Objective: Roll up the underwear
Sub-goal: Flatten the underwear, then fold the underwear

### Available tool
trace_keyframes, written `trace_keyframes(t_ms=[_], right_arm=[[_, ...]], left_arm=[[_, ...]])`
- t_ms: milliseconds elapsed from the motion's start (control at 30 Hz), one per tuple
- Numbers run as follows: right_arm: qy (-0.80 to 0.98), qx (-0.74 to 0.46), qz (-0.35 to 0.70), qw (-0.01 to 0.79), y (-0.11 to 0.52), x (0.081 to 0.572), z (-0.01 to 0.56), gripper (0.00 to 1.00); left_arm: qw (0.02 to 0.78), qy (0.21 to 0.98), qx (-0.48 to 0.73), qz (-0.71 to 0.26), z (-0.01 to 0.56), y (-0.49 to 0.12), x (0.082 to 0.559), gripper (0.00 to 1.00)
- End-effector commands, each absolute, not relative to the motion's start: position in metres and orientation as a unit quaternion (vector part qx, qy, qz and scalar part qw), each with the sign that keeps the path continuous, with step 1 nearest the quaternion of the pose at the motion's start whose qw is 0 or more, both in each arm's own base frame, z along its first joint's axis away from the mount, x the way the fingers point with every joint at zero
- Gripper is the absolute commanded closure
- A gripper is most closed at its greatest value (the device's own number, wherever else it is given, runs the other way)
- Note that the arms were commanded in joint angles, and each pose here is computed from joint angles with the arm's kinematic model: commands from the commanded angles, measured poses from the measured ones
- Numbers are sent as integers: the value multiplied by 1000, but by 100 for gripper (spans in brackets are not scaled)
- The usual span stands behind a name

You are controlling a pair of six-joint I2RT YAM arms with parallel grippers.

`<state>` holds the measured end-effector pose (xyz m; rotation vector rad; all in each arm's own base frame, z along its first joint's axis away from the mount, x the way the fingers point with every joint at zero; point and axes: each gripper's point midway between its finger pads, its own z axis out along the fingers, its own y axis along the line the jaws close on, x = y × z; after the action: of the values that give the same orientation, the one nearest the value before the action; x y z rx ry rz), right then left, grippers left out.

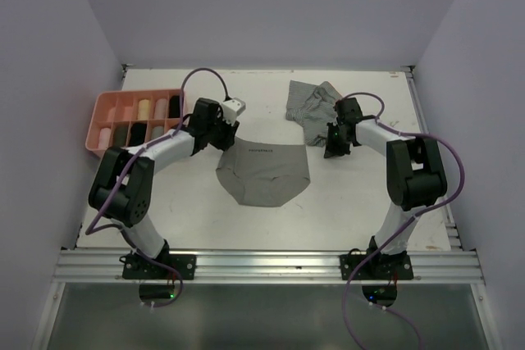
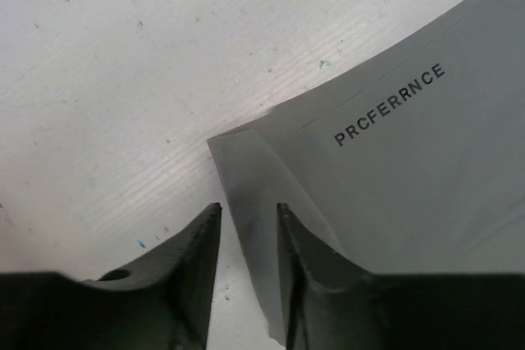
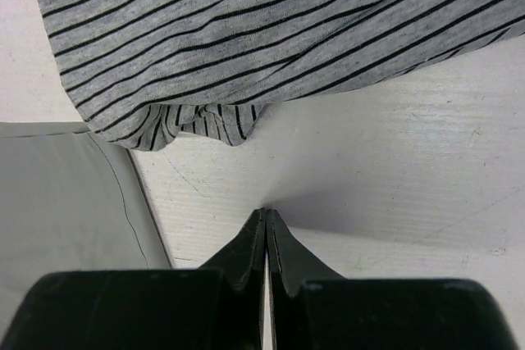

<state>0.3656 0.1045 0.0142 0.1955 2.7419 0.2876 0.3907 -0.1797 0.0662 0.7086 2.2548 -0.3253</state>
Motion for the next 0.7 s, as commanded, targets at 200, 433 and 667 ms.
trace_keyframes(t_ms=[200,433,667], right_arm=[[971,86,136,179,122,364,24,87],[967,47,162,192,165,375,33,86],[969,37,149,192,183,392,27,85]], left_arm=[[411,868,276,-37,80,-150,402,39],[396,866,298,-64,77,-150,378,42],[350,876,320,-87,52,-154,359,25]])
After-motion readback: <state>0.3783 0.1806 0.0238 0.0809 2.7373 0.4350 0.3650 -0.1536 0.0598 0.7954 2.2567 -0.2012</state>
